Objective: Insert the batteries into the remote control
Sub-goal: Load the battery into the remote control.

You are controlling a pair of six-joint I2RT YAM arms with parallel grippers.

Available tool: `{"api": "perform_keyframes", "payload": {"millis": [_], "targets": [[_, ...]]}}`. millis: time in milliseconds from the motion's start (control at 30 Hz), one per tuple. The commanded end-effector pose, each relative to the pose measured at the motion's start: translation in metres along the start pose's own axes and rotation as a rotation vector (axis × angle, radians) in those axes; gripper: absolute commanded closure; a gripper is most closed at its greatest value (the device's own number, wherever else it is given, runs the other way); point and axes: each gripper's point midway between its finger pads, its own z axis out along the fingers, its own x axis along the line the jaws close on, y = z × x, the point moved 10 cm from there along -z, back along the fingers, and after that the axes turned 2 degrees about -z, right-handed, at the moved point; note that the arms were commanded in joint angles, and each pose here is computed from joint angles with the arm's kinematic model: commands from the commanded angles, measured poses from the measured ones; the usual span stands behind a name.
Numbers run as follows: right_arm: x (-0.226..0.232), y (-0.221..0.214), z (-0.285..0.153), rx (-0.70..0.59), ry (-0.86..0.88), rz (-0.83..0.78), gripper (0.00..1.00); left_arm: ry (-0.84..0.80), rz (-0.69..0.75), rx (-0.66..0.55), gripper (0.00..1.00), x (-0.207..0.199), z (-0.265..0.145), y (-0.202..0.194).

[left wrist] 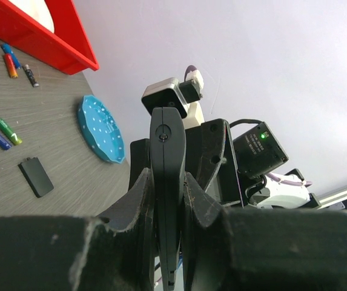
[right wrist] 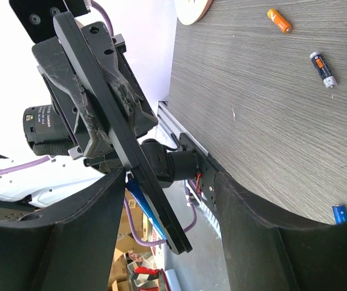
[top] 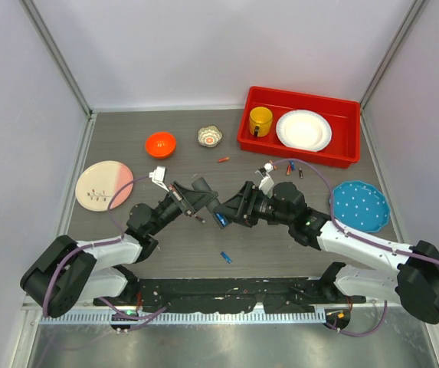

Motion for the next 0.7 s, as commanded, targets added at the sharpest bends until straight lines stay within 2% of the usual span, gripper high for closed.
{"api": "perform_keyframes", "payload": {"millis": [0, 667], "targets": [[-0.01, -0.0052, 0.0014, 0.03, -0.033, 0.007, 0.36, -0.303, 0.1, -0.134, 1.0, -0.0499, 0.0, 0.017], [-0.0139, -0.0141, 0.0076, 0.062, -0.048, 0.0, 0.51, -0.311, 0.109, -0.169, 1.0, -0.0536, 0.0, 0.0202]]}}
